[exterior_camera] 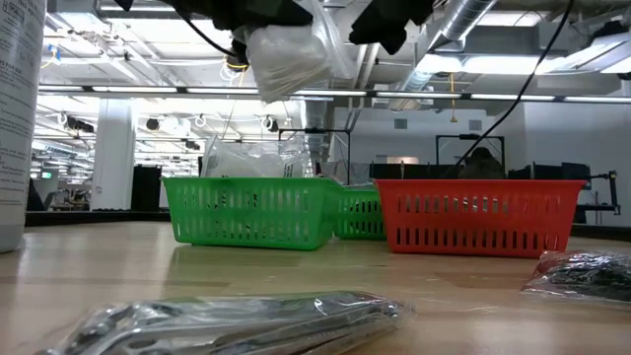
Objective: Pick & Place Travel size toiletries
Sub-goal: Put the white cotton pack into the bottom left green bin
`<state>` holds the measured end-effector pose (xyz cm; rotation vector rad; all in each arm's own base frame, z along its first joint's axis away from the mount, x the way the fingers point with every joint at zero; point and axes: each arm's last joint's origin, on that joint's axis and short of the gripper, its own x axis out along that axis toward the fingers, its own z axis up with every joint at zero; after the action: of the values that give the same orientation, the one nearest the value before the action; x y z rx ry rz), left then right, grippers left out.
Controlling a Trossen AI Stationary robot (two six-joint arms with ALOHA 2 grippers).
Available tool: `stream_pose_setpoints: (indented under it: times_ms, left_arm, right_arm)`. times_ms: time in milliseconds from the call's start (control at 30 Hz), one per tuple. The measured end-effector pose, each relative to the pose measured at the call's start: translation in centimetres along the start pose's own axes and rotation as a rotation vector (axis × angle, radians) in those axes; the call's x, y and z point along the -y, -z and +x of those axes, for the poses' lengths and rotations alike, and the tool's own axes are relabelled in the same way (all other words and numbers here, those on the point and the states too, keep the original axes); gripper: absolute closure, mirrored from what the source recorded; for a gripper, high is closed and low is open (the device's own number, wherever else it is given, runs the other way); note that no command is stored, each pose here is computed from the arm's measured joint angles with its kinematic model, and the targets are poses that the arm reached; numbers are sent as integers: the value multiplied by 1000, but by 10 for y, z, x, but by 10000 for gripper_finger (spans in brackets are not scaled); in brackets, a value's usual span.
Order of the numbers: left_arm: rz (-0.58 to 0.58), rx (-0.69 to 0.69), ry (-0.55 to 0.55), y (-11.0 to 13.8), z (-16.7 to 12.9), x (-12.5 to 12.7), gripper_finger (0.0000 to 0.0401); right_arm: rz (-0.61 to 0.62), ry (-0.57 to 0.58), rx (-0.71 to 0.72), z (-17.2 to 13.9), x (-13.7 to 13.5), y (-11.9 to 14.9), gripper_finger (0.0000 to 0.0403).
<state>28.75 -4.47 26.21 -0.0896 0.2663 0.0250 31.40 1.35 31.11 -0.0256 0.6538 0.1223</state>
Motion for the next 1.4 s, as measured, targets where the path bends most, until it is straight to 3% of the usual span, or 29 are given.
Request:
stream_pose_setpoints:
  times_ms: [300, 667, 1000, 1400]
  left_arm:
    - [-7, -58, 52, 11, -3, 13, 401]
    - [-61, -144, 14, 45, -6, 8, 401]
    - [-15, -235, -47, 69, 11, 5, 401]
    - [42, -329, 46, 92, 27, 6, 401]
  right_arm:
    - [66, 25, -48, -3, 10, 5, 320]
    - [88, 51, -55, -6, 20, 7, 320]
    - [90, 55, -50, -6, 22, 6, 320]
    - [83, 54, -51, -6, 22, 6, 320]
